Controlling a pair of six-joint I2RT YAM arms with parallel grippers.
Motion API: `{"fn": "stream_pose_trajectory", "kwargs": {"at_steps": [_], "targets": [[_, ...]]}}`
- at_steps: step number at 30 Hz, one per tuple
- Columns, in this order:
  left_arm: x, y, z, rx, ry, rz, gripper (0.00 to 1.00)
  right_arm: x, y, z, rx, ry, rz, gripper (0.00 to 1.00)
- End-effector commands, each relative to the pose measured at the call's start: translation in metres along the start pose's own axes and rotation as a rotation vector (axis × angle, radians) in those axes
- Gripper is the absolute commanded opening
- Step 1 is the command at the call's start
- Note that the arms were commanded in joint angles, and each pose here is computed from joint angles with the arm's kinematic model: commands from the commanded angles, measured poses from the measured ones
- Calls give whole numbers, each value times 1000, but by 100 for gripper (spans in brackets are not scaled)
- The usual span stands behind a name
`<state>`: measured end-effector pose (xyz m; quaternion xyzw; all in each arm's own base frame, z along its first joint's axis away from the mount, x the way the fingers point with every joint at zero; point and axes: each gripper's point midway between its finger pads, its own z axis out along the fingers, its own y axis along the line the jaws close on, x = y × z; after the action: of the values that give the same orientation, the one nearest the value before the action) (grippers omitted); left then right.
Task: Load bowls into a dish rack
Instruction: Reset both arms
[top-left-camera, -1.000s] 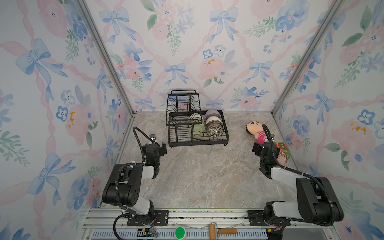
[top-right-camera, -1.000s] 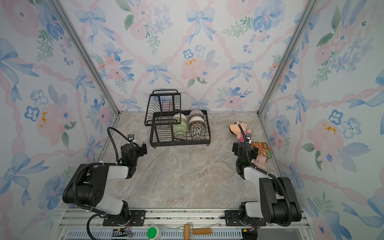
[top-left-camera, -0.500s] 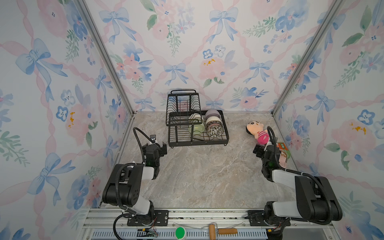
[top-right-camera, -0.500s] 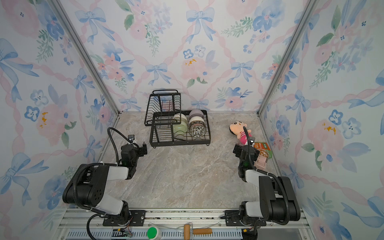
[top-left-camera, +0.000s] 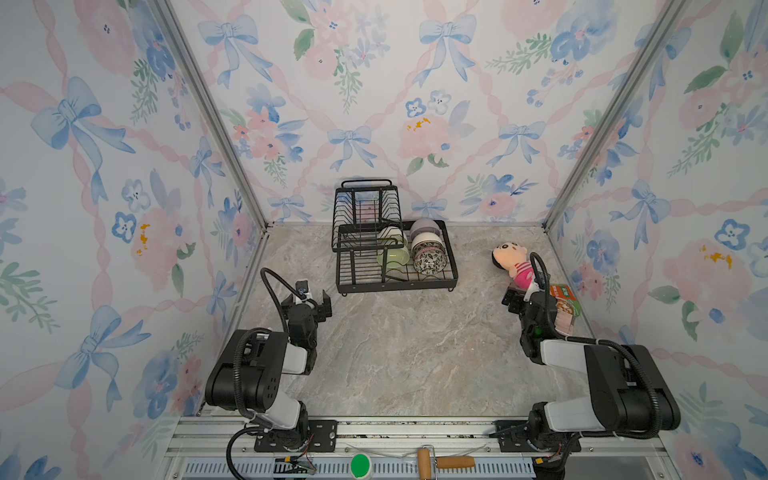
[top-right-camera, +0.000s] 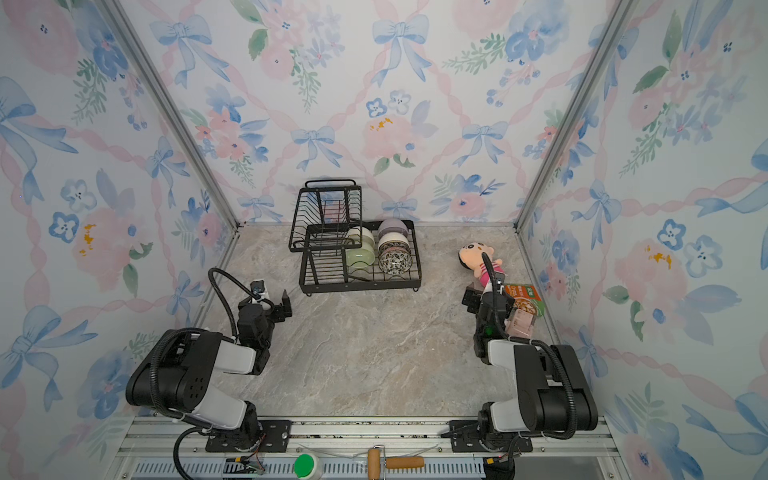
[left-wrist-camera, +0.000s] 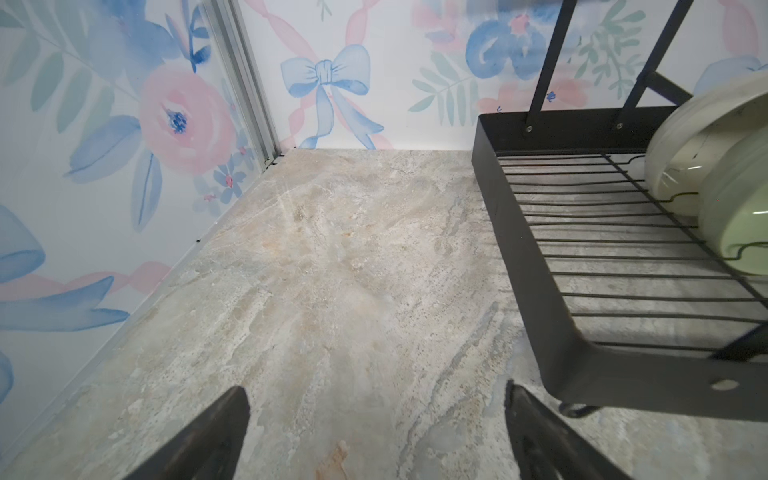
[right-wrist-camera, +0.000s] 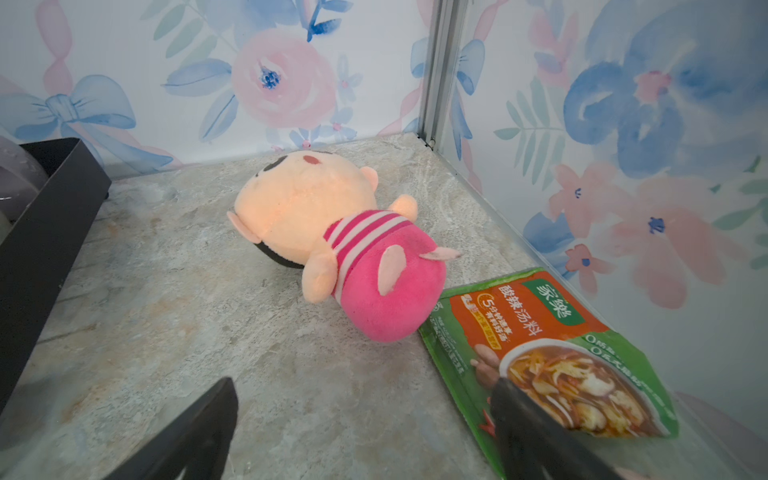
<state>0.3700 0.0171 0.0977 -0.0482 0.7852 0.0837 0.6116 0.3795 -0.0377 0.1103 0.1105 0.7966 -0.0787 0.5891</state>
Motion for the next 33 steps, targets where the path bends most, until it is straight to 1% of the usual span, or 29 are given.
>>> {"fn": "stream_pose_trajectory", "kwargs": {"at_steps": [1, 2, 4, 6, 9, 11, 33], "targets": [[-8, 1, 1, -10, -30, -1, 98, 9, 14, 2, -73, -56, -30, 96], [-8, 1, 1, -12, -31, -2, 98, 6, 15, 1, -79, -67, -29, 96], [-9, 1, 1, -9, -32, -1, 98, 9, 12, 1, -61, -11, -34, 96], [-9, 1, 1, -11, -32, -3, 98, 8, 16, 7, -60, -26, -40, 96], [-9, 1, 1, -10, -32, -3, 98, 9, 21, 11, -54, 30, -76, 96], [-8, 2, 2, -12, -31, -3, 98, 9, 20, 11, -53, 13, -75, 96], [-8, 1, 2, -3, -29, -5, 98, 9, 23, 11, -44, 23, -94, 96]]}}
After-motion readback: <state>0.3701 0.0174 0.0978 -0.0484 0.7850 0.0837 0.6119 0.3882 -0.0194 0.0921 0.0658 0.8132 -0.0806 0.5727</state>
